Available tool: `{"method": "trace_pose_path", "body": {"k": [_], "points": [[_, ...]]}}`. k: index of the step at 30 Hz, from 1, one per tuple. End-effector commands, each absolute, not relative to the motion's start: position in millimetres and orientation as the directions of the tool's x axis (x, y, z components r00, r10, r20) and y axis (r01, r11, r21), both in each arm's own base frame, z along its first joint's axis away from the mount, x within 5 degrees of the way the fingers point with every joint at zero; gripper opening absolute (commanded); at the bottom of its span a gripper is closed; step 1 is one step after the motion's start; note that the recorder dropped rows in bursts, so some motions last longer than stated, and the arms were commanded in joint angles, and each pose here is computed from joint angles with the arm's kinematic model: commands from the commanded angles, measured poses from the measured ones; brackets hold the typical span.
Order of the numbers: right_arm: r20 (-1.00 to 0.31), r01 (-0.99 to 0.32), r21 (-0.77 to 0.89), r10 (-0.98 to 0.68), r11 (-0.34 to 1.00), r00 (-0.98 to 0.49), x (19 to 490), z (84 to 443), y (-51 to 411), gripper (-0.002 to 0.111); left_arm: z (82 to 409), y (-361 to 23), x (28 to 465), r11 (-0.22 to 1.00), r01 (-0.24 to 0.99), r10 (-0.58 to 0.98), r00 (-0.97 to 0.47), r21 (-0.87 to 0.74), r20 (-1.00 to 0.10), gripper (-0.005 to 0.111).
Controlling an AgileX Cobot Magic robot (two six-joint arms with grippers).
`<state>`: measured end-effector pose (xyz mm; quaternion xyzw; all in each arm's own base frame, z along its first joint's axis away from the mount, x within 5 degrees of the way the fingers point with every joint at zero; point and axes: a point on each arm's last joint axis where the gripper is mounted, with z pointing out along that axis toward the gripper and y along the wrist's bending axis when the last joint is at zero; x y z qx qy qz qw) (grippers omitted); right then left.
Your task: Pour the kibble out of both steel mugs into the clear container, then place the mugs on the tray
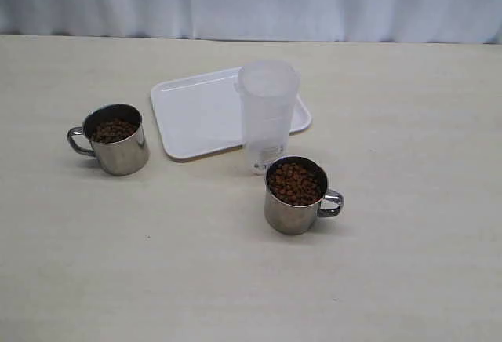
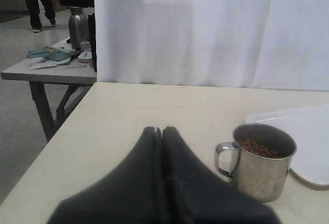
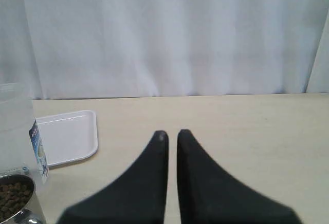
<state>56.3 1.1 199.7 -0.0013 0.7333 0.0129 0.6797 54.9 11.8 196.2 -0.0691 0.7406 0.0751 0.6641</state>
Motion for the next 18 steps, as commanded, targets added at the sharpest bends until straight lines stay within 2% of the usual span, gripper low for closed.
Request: {"method": "trace_pose_path", "body": {"k": [1,18], "points": [[-0.997,-0.023,0.007,0.005,1.000,-0.074,56.2,198.5,1.2,0.005,196.8,11.8,54.8,0.979,-0.204,-0.003,-0.094,0.016,-0.996,0.000],[-0.997,-0.023,0.007,0.005,1.000,-0.074,56.2,198.5,1.2,0.005,196.0,11.8,54.7,0.979,-0.204,-0.005,-0.103,0.016,-0.995,0.000]]}}
